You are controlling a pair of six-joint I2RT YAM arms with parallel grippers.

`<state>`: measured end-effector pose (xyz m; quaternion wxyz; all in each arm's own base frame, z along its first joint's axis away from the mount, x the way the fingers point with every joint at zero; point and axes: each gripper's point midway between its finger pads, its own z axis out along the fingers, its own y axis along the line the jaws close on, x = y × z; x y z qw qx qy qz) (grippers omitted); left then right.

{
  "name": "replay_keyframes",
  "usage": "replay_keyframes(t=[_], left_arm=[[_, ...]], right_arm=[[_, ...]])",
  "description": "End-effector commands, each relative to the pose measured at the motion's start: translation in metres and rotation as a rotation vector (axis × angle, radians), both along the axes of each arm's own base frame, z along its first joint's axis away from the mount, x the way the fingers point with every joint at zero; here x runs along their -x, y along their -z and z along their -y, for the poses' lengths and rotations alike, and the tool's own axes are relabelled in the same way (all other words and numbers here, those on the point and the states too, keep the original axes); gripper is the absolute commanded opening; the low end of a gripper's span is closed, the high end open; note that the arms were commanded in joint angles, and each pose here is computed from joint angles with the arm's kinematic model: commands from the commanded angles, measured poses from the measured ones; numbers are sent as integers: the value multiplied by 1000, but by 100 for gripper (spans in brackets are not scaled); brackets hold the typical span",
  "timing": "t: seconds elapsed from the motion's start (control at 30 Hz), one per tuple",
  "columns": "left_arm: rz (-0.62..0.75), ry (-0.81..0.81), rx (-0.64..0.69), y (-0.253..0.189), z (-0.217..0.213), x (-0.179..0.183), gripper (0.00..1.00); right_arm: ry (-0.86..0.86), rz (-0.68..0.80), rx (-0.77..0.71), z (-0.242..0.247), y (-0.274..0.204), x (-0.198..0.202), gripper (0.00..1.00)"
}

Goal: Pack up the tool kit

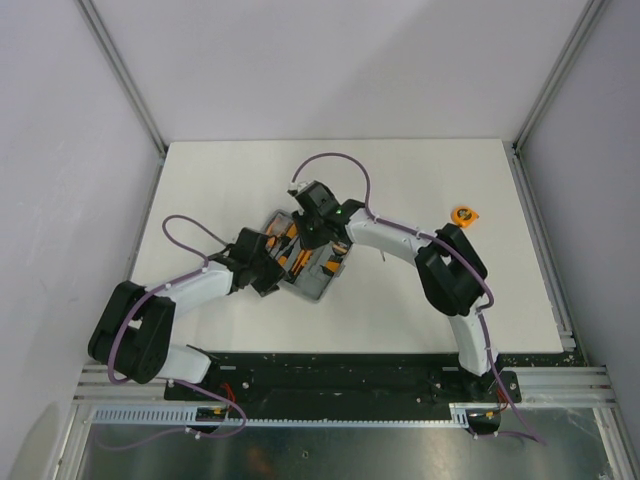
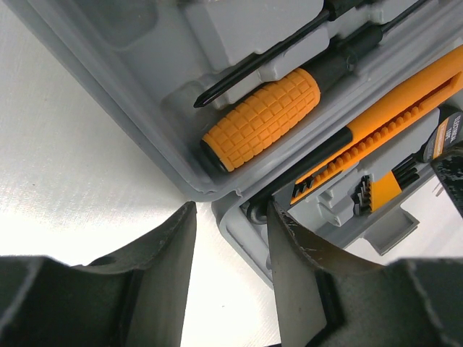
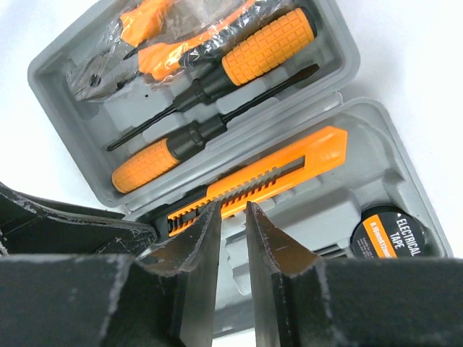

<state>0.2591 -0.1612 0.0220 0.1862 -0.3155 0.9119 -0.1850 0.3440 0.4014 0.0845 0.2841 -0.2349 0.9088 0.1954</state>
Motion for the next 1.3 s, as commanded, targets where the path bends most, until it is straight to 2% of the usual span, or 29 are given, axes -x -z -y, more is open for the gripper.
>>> replay_keyframes(t=[0.0,0.13,0.43,0.63,0.77,0.97,1.1,1.27], left_arm=[[-122,20,-130,29,-25,31,48],[-128,20,-129,31,-26,33,47],[-149,9,-123,35,-26,36,34],[-166,13,-119,45,-27,41,22],[-180,15,-136,54,-29,46,19],[-74,116,-187,44,-11,34,23],[-37,196,-210,40,9,29,30],[-22,211,-228,41,12,30,40]], right_arm=[[-32,2,-11,-13,3,0,25],[-42,-25,24,-13,22,2,21],[-59,-107,118,3,70,29,17],[-85,-134,198,16,105,54,16],[-87,-161,230,26,128,67,15],[-53,-162,234,38,128,65,15],[-23,-115,172,34,101,48,18],[-17,-39,93,18,56,22,22]])
